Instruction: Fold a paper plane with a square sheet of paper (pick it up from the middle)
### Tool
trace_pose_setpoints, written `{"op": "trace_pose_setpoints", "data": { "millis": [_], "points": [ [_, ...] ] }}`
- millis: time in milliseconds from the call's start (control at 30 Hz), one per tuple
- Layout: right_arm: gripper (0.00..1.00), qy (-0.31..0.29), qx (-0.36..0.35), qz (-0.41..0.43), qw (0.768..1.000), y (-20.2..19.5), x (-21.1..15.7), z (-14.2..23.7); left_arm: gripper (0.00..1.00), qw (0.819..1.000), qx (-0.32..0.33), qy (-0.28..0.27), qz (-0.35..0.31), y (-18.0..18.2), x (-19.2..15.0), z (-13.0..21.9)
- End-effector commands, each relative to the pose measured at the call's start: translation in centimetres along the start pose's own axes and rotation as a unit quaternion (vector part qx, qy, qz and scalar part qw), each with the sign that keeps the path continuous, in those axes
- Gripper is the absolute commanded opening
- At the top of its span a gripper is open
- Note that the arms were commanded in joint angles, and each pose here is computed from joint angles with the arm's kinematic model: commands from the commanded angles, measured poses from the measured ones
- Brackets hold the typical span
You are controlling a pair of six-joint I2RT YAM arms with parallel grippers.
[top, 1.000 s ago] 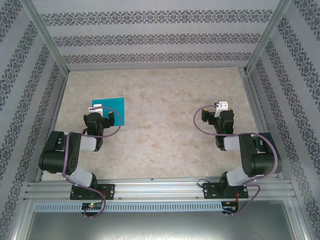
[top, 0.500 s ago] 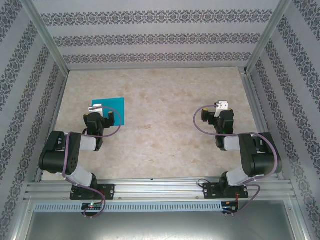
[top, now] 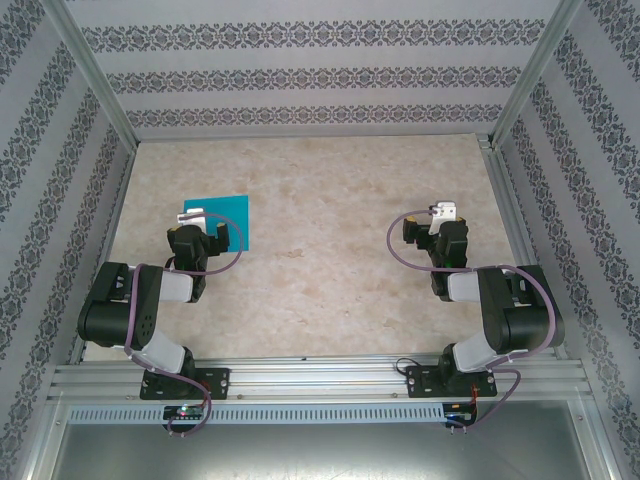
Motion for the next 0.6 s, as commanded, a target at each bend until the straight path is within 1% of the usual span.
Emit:
{"op": "trace_pose_setpoints", "data": {
  "millis": [0,200,267,333,367,433,467,500,567],
  "points": [
    [0.98,-0.014,0.010,-0.004,1.000,0.1,0.9,0.0,1.00,1.000,0.001,-0.023,0.003,0.2,0.8,0.0],
    [0.98,-0.013,0.011,-0.009,1.000,-0.2,1.0,0.0,1.00,1.000,0.001,-0.023,0.003,0.2,0.8,0.0],
    [0.98,-0.016,0.029,-0.006,0.999,0.0,1.0,0.1,1.00,1.000,0.002,-0.026,0.003,0.3,0.9,0.1],
    [0.98,-0.022,0.047,0.010,0.999,0.5,1.0,0.6,1.00,0.999,-0.013,-0.043,-0.001,0.2,1.1,0.7],
    [0.98,-0.033,0.039,0.015,0.999,0.6,0.7,1.3,1.00,0.999,-0.012,-0.050,0.002,0.4,1.4,1.3],
    [0.98,-0.055,0.026,0.013,0.998,0.5,0.7,2.4,1.00,0.999,0.009,-0.039,0.017,1.1,2.5,2.5],
    [0.98,-0.063,0.023,0.012,0.998,0.6,1.1,3.0,1.00,0.999,0.008,-0.035,0.024,1.4,3.3,3.2],
    [0.98,-0.059,0.016,0.006,0.998,0.6,1.6,3.5,1.00,0.999,0.002,-0.034,0.035,1.7,4.1,4.0],
    [0.98,-0.010,0.000,-0.027,1.000,0.7,3.0,4.2,1.00,0.997,0.001,-0.030,0.074,2.3,5.7,5.5]
  ]
}}
Point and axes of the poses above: each hand's point on the last joint's axis, 136 mm out from that joint toward the fingers, its own z axis back along the fingers, its own y axis along the line the jaws close on, x = y × z, the point moved 10 cm from there along z, back along the fingers, and after that the axes turned 8 degrees about -z, right-handed, at the moved point
